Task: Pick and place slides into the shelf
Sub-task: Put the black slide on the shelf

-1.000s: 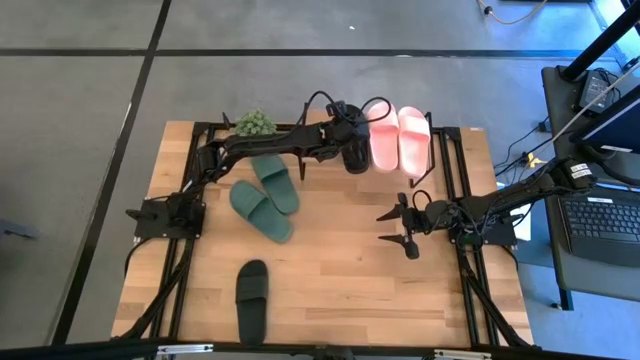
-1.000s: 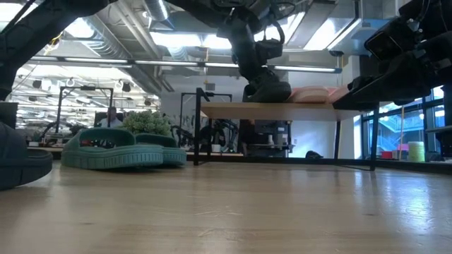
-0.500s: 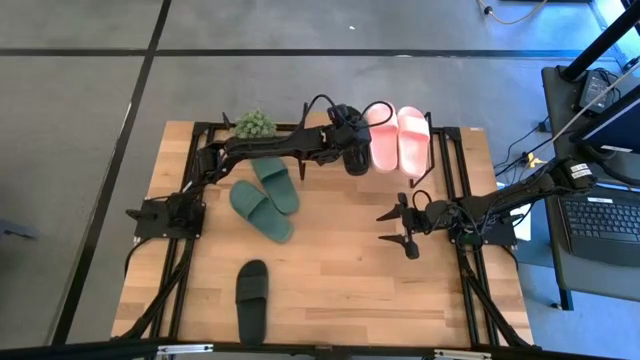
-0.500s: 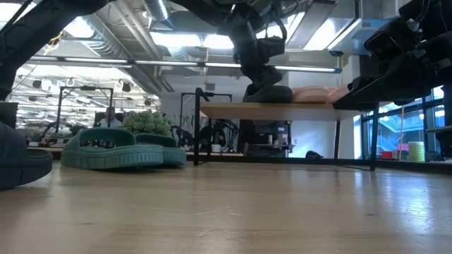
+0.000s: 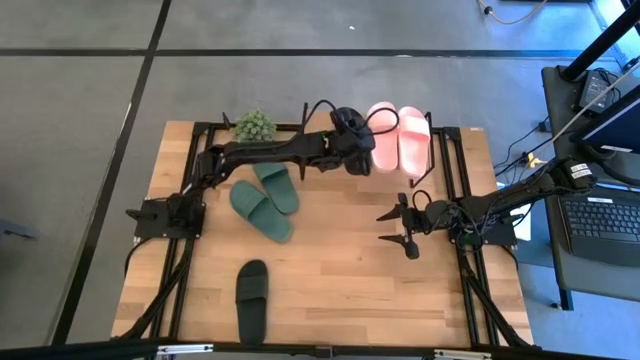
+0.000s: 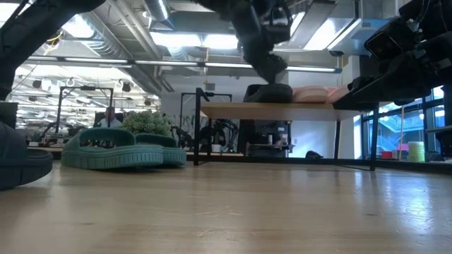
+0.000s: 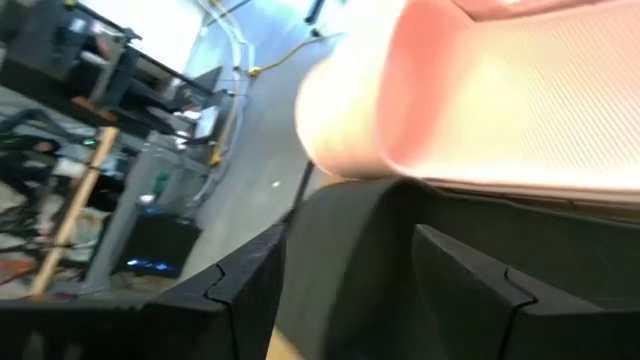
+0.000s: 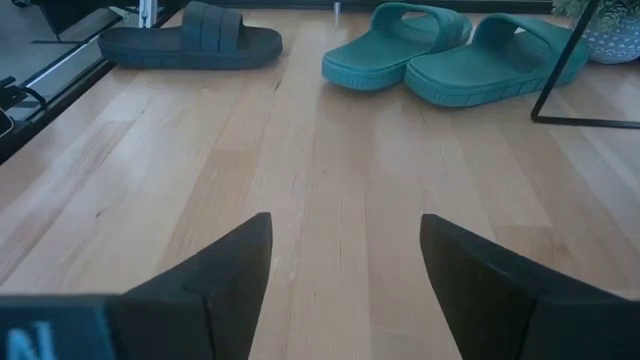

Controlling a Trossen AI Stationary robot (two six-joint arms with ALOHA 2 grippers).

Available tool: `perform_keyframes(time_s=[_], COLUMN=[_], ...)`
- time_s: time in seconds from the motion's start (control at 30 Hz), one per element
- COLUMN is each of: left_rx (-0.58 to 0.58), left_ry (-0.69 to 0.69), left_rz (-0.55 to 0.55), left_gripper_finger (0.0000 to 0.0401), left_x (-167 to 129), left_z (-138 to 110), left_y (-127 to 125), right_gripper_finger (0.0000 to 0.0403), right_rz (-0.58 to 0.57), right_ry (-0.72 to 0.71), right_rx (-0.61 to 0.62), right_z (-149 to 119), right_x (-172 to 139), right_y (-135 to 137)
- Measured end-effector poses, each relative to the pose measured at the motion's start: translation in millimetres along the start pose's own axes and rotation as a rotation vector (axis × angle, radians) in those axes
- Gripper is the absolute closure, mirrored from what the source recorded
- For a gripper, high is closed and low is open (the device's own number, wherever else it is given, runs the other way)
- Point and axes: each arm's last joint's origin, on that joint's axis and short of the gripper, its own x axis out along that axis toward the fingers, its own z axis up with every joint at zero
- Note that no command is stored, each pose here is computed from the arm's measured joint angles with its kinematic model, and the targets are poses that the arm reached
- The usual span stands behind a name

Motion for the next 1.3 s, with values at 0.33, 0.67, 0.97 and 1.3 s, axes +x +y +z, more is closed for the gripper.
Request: perform_keyframes(time_s=[0.33, 0.67, 0.97, 1.3], left_rx=[-0.066, 0.051, 0.253, 0.088], left_ry=[0.076, 0.173, 0.232, 0.326], left_rz=[-0.123, -0.385, -0.454, -0.399], left_gripper_finger=[0.019, 0.019, 0.019, 0.019], left_x=[-66.7, -154.0, -248.0, -311.6], left_z=[18.6, 0.5, -38.4, -120.1], left_y=[24.4, -12.0, -96.1, -180.3], right_gripper_finger=[0.0147, 0.0147, 0.0147, 0.0147], right_rz=[-0.001, -0.003, -0.002, -0.001], right_ry=[0.022, 0.059, 0.06, 0.039], right_rx=[0.007, 0.022, 0.022, 0.012], right_z=[-2.2, -5.8, -5.8, -3.9], right_x=[0.0, -0.2, -0.1, 0.0], right_y=[-0.1, -0.3, -0.1, 0.0])
